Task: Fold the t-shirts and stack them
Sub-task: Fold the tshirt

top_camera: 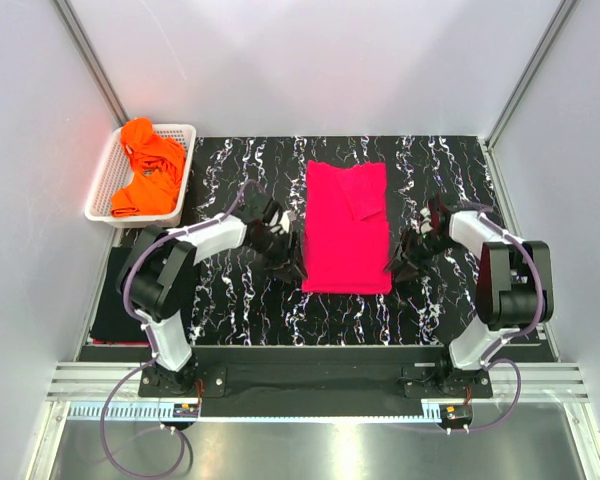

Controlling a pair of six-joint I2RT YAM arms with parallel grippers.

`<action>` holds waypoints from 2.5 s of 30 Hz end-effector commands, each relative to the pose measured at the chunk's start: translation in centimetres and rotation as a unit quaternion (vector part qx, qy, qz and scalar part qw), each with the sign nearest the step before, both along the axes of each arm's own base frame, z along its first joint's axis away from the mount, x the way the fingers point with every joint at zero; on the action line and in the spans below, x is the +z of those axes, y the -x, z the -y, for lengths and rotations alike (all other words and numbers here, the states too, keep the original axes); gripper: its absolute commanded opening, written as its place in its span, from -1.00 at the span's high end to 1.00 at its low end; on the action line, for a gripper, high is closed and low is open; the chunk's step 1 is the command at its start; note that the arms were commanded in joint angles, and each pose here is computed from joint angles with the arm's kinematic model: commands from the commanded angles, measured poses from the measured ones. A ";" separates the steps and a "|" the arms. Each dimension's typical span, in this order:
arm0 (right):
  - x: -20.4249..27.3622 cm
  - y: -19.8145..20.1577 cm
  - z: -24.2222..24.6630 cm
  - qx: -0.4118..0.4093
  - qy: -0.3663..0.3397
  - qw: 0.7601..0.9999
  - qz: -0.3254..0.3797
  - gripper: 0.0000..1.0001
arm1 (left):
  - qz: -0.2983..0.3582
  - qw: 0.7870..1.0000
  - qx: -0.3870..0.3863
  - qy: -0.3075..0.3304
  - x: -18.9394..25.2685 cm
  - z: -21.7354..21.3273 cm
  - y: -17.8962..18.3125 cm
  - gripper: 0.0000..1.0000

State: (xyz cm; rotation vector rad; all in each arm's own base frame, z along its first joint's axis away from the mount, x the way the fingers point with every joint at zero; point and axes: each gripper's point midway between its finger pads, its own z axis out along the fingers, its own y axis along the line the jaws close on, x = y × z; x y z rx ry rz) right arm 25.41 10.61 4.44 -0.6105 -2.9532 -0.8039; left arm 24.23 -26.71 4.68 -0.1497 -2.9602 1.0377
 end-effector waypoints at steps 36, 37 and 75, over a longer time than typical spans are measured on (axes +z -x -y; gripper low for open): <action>-2.2 -19.1 1.7 0.018 0.059 0.991 0.115 0.28 | 0.087 0.993 0.030 -0.069 -2.8 -0.1 -12.8 0.57; -1.9 -19.1 1.7 0.018 0.059 0.991 0.118 0.18 | 0.091 0.993 0.030 -0.068 -2.3 -0.2 -12.9 0.47; 2.9 -1.9 -3.5 0.041 -0.090 0.994 0.052 0.36 | 0.105 0.991 0.022 0.080 5.4 3.7 -11.6 0.09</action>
